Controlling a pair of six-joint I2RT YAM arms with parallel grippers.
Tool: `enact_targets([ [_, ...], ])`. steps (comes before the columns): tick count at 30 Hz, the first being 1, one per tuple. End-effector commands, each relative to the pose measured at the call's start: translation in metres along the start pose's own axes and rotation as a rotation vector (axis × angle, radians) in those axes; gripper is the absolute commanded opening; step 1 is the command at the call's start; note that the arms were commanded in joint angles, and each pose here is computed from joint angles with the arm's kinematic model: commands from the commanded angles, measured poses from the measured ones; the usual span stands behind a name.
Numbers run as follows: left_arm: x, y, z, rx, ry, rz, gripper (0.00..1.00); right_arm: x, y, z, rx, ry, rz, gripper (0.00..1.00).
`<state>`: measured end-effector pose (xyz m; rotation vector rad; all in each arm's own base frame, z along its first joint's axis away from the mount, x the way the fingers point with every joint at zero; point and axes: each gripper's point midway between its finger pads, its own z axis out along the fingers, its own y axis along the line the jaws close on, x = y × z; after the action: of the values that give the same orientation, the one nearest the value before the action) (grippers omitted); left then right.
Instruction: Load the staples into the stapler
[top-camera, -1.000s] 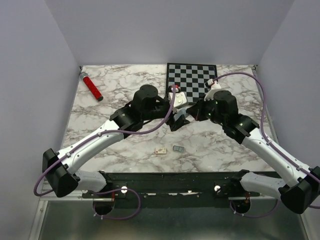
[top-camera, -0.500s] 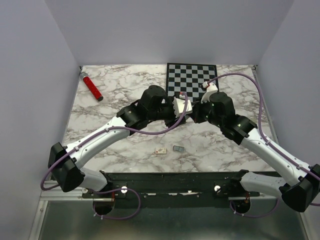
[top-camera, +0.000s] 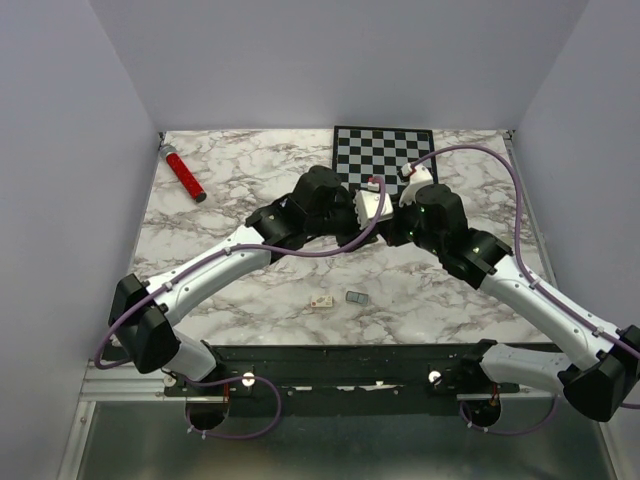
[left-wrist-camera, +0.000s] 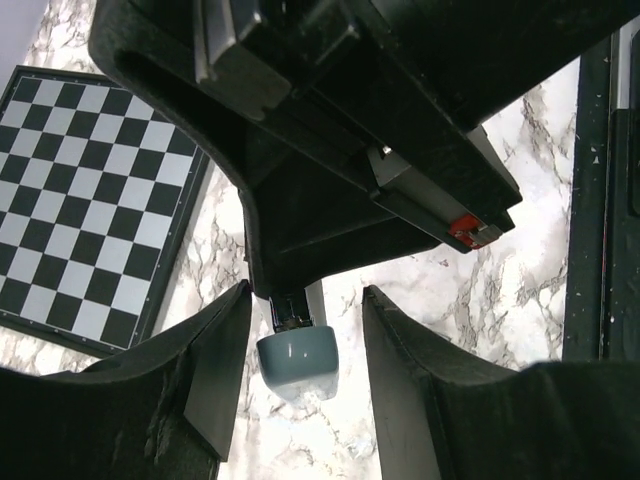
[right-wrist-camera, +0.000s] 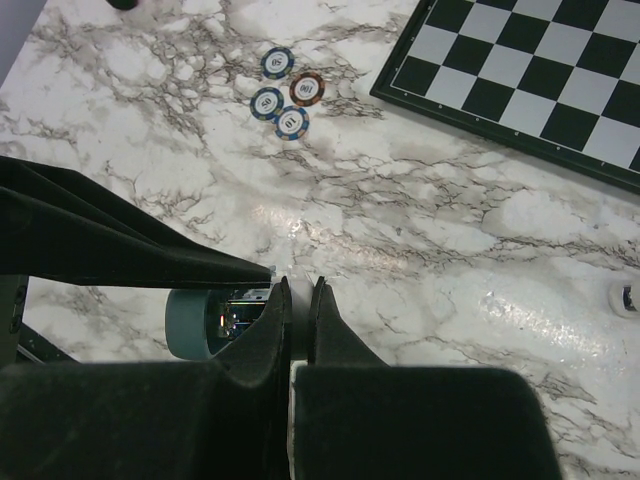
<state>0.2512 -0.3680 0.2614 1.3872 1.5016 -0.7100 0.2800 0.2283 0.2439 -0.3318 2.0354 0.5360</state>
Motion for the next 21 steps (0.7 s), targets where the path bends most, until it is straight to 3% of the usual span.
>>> enact_targets([
  [1,-0.004,0.002,-0.001,-0.009,0.013,-0.029,0.55,-0.018,0.001,-0.003,0.018,-0.043,-0.017,0.01],
  [12,0.009,0.007,-0.002,-0.03,0.085,-0.039,0.42,-0.019,-0.002,0.0,0.04,-0.047,-0.024,0.01],
  [21,0.02,0.01,-0.005,-0.051,0.144,-0.059,0.39,-0.022,-0.011,-0.001,0.092,-0.065,-0.013,0.01],
])
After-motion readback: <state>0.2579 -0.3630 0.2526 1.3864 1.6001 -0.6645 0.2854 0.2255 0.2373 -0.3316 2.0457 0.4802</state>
